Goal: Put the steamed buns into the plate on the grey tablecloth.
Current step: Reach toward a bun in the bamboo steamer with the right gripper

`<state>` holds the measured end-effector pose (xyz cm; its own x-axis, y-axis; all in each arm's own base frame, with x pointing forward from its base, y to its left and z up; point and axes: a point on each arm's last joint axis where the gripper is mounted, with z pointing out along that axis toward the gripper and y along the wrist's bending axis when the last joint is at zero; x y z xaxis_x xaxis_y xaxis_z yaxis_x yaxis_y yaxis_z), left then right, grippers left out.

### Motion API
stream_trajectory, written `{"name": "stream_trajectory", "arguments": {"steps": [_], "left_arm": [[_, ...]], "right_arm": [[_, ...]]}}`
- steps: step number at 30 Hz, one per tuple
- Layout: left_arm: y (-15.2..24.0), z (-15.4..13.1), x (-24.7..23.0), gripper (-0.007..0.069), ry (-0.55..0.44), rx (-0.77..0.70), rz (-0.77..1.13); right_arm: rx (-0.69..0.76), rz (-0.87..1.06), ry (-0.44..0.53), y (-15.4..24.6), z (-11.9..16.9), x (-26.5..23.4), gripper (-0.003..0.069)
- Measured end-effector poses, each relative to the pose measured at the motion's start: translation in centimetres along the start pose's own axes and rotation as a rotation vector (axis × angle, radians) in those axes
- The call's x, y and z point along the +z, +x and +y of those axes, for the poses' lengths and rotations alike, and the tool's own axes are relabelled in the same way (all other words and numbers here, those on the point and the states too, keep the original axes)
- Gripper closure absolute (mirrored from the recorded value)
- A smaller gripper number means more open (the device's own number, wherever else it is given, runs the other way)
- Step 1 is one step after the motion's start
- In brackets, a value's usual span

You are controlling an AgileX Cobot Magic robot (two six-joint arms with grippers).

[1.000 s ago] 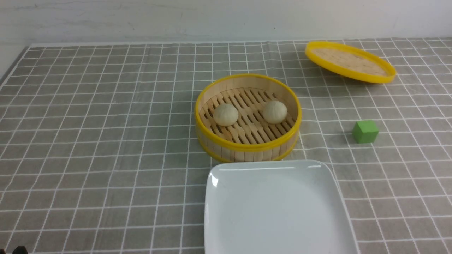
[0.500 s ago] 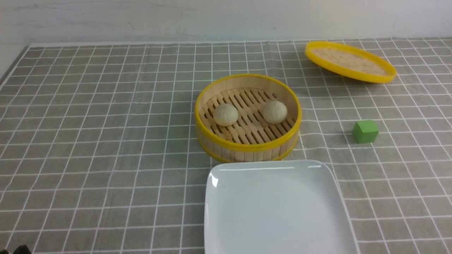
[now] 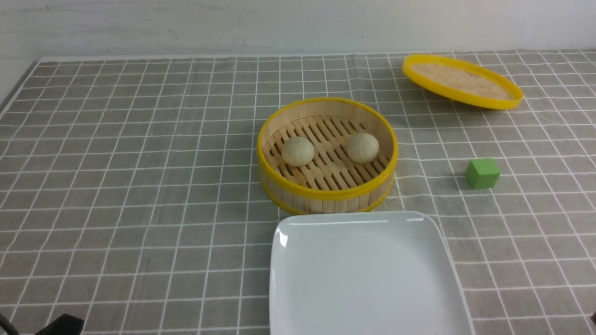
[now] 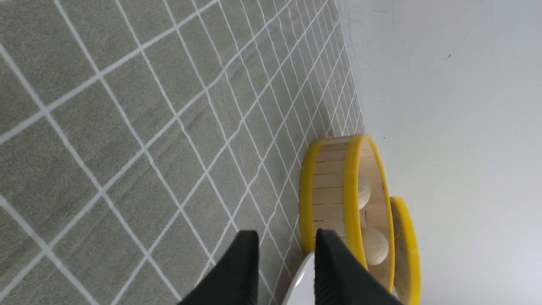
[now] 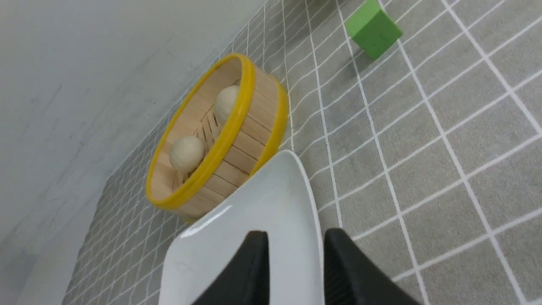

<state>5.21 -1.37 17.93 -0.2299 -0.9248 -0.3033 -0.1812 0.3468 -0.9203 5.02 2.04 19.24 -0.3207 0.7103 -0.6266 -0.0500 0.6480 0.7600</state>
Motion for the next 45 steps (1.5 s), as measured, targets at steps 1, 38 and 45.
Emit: {"name": "stream_trajectory", "arguments": {"steps": [1,38,45], "left_arm": [[0.0,-0.3,-0.2,0.0426,0.000,0.019,0.007],[-3.0,-8.0,4.6,0.0361,-0.509,0.587,0.549],[-3.0,-8.0,4.7,0.0358,-0.504,0.588,0.541]], "right_arm": [[-0.023,-0.021,-0.013,-0.5,0.5,-0.2,0.0498],[-0.722,0.879,0.164,-3.3,13.3,36.0,0.0277],[-0.790,0.860,0.188,-1.9,12.0,42.4,0.0284]]}}
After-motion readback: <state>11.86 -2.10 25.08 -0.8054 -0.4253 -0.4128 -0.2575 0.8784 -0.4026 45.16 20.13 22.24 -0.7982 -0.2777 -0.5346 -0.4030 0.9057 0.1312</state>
